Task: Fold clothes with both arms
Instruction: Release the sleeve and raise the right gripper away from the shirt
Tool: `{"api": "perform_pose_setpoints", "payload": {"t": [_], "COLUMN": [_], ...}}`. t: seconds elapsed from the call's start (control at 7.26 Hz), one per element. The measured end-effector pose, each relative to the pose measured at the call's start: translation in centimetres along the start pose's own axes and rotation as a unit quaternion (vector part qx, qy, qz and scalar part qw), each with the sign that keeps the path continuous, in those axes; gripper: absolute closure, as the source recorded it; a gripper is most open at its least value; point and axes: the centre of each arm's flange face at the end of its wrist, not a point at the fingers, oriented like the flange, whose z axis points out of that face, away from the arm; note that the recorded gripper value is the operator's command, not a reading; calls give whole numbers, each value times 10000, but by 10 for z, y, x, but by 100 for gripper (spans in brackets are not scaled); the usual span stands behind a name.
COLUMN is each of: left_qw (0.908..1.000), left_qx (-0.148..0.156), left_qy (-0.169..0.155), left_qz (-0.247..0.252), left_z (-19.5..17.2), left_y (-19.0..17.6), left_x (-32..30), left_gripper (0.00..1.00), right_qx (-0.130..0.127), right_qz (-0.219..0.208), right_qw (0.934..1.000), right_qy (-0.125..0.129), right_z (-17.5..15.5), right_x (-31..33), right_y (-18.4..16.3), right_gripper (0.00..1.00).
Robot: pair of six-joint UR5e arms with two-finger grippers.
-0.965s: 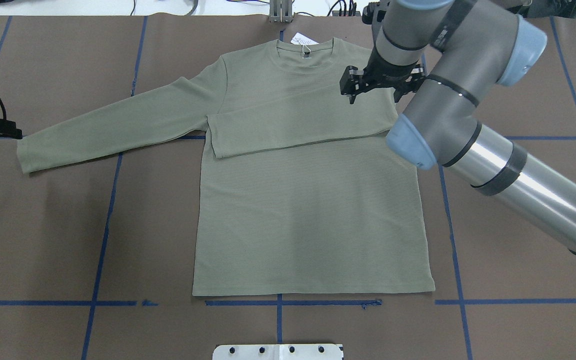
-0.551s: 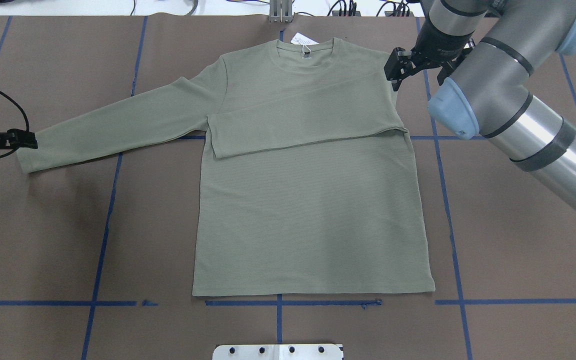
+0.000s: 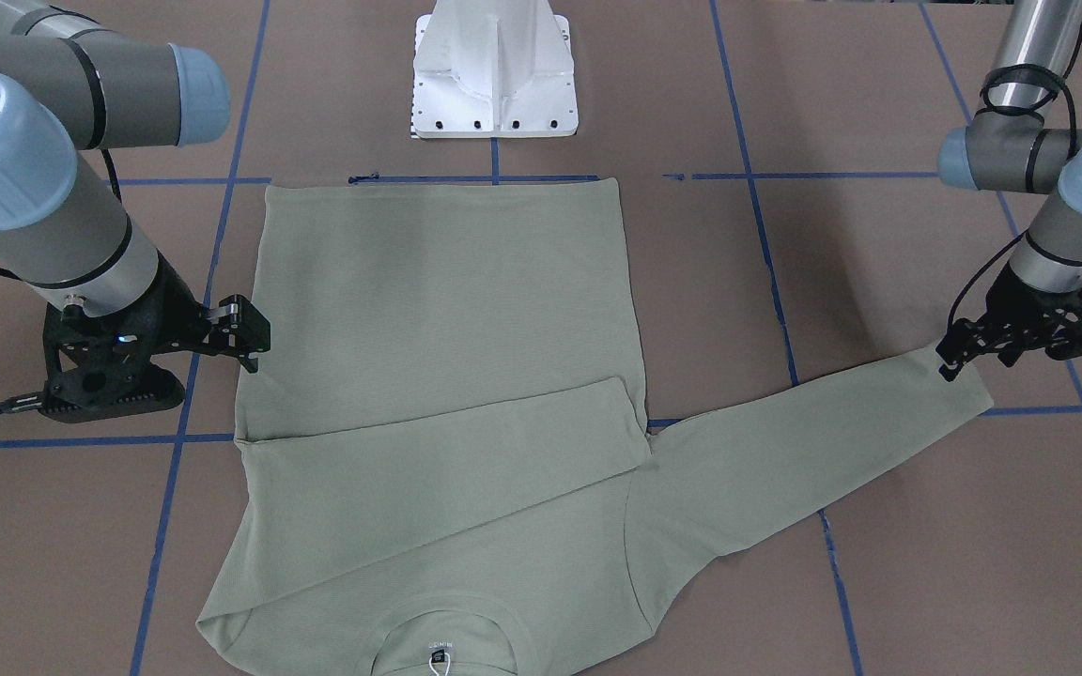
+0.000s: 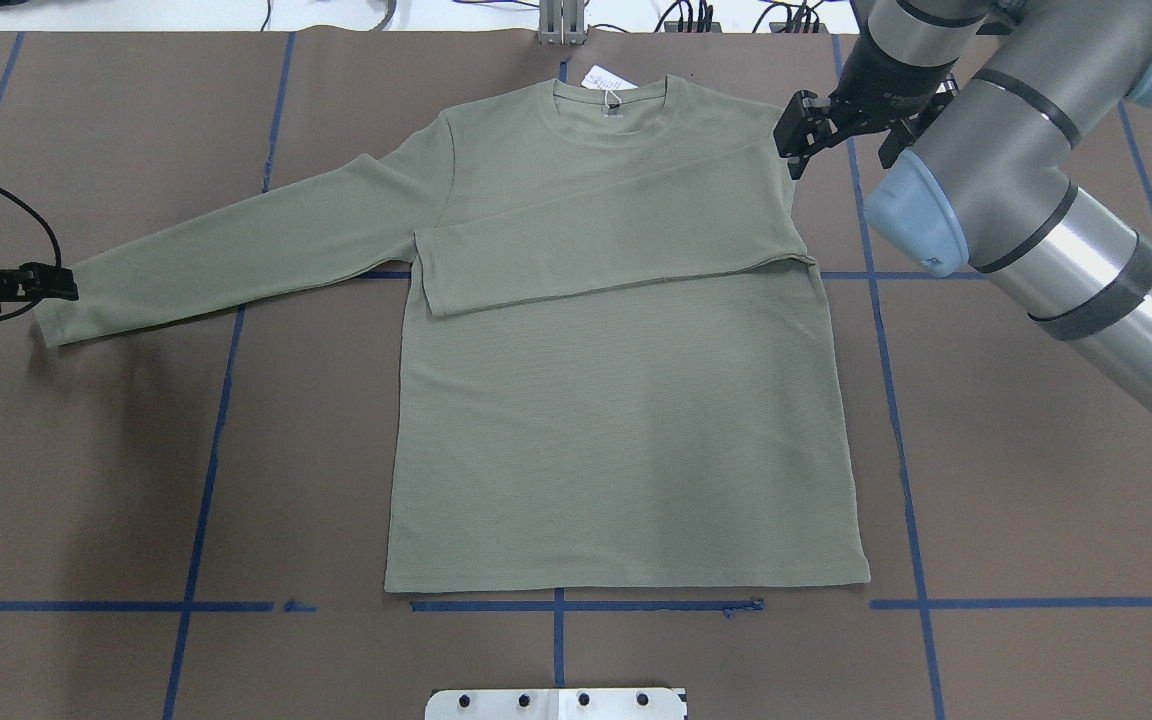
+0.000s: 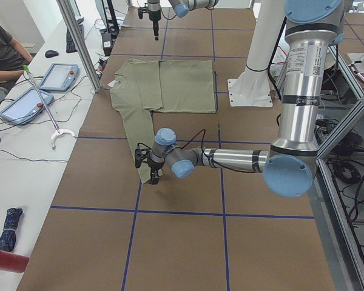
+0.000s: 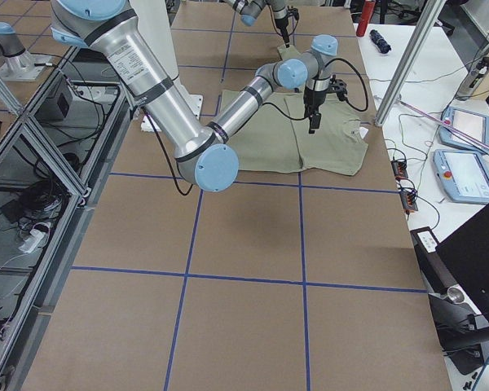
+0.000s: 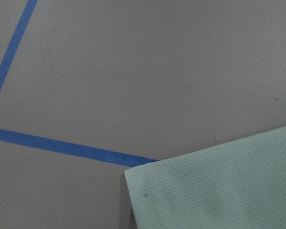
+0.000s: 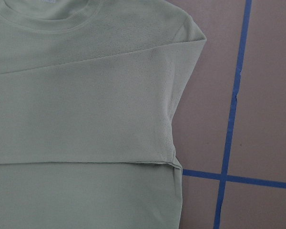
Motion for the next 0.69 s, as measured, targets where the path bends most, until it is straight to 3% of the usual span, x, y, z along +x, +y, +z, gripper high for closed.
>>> {"api": "perform_pose_setpoints", "payload": {"t": [0.41, 0.55, 0.69], "left_qw": [10000, 10000, 9999], "left_qx": [-50, -75, -93], "left_qy": [-7, -19, -26], "left_qz": [33, 43, 48], "left_z": [8, 11, 13], "left_y": [2, 3, 5], "left_x": [5, 5, 6], "left_gripper": [1, 6, 23], "right_qx": [6, 5, 5], "right_qz": [11, 14, 17], "right_qw": [10000, 10000, 10000], "right_qy": [10, 13, 13], "right_z": [0, 0, 0], "right_x": [1, 1, 2], "right_y": [-1, -1, -1], "right_gripper": [0, 0, 0]}}
